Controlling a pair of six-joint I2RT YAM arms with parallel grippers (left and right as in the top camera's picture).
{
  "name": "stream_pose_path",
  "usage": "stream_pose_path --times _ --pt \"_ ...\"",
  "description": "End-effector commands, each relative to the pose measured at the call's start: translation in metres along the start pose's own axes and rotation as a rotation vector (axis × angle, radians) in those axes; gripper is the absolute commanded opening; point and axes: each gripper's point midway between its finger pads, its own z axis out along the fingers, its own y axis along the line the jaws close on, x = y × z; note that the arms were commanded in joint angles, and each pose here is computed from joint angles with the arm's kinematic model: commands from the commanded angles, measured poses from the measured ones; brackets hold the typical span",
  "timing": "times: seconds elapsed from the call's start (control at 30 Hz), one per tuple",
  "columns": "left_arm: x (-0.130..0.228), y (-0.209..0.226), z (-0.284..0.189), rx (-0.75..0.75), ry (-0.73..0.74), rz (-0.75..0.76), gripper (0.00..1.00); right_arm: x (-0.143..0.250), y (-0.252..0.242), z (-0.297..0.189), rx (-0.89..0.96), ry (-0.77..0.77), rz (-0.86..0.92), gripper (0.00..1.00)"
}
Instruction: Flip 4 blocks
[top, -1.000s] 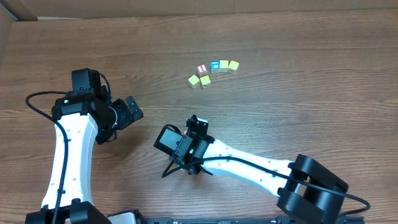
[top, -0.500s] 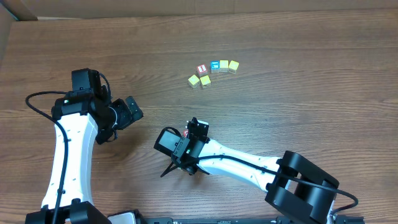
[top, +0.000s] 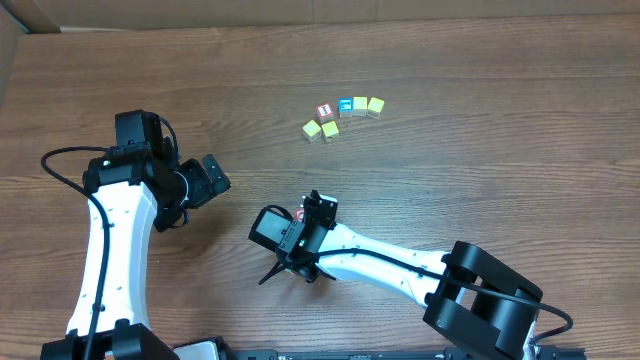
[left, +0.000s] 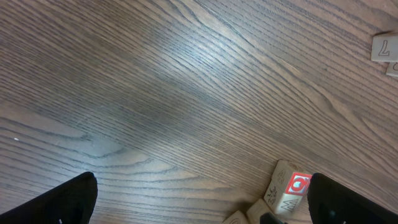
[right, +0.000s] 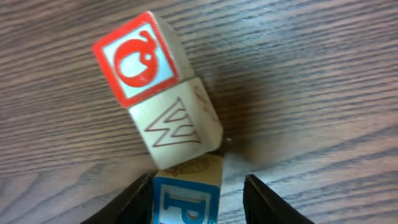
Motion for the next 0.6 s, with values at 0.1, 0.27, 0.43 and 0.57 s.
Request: stream_pose_path --times 0.1,0.27,0.43,0.57 --pt "0.0 0.0021 0.0022 -0.006 0.002 -0.003 1.0 -0.0008 -0.0052 0.0061 0.024 -0.003 -0.038 0.48" --pt "0.0 0.0021 0.0021 -0.005 0.002 -0.003 1.0 -0.0014 -0.0047 0.006 0.022 -0.003 -0.065 0.48" --pt "0.0 0.0021 0.0021 -0.005 0.002 -0.003 1.0 0.0006 -0.0018 0.0017 0.004 0.03 -0.099 0.49" --pt "0.0 0.0021 0.0022 -0.006 0.002 -0.003 1.0 0.0047 0.0005 0.001 -0.01 0.058 -0.096 0.5"
